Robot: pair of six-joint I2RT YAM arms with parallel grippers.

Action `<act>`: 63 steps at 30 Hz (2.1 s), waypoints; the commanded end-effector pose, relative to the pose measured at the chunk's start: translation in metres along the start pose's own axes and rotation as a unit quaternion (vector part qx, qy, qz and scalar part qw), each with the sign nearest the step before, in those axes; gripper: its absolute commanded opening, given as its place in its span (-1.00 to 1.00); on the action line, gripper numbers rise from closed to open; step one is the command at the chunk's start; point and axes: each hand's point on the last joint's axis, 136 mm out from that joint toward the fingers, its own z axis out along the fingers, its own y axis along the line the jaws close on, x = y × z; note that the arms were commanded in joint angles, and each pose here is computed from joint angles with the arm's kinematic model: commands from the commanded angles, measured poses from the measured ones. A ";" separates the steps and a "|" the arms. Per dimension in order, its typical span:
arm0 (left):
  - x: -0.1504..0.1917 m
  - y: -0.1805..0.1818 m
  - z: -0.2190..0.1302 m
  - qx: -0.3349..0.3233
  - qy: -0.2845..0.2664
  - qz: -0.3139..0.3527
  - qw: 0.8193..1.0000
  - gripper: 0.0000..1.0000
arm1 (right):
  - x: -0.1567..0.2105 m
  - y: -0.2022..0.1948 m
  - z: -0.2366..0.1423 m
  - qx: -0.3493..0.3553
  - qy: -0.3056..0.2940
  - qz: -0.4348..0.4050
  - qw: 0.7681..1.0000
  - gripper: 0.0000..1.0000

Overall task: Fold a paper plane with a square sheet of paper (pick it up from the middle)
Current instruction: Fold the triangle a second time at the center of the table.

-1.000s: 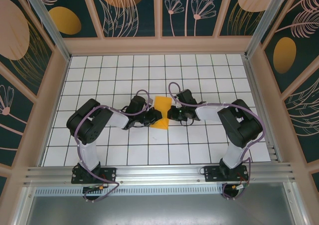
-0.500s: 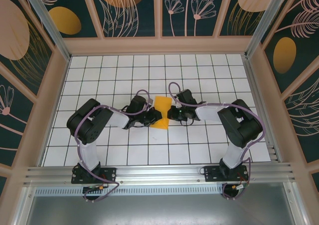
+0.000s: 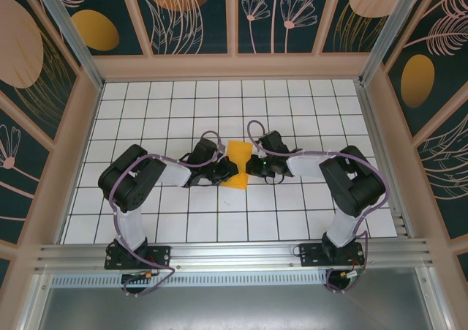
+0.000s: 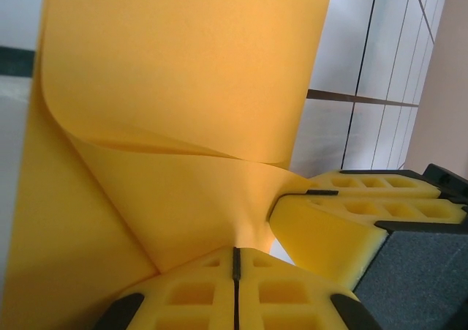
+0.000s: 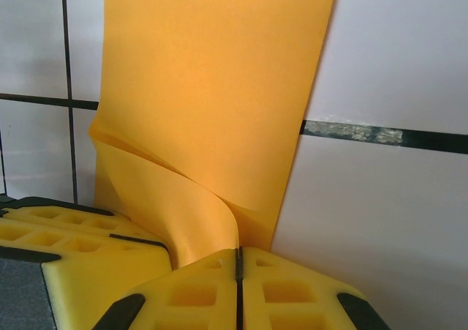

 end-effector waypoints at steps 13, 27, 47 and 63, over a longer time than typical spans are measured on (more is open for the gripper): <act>-0.003 0.036 -0.007 -0.095 -0.032 -0.024 0.995 -0.85 | -0.014 0.015 -0.029 0.004 -0.030 -0.012 0.999 -0.66; -0.004 0.035 -0.009 -0.095 -0.040 -0.030 0.994 -0.86 | 0.025 0.040 -0.017 -0.081 0.042 -0.015 0.996 -0.86; -0.004 0.036 -0.011 -0.098 -0.043 -0.035 0.994 -0.88 | 0.068 0.016 0.001 -0.028 0.106 -0.025 0.994 -0.90; -0.003 0.037 -0.011 -0.099 -0.043 -0.035 0.994 -0.88 | 0.061 0.021 -0.009 -0.024 0.092 -0.035 0.995 -0.89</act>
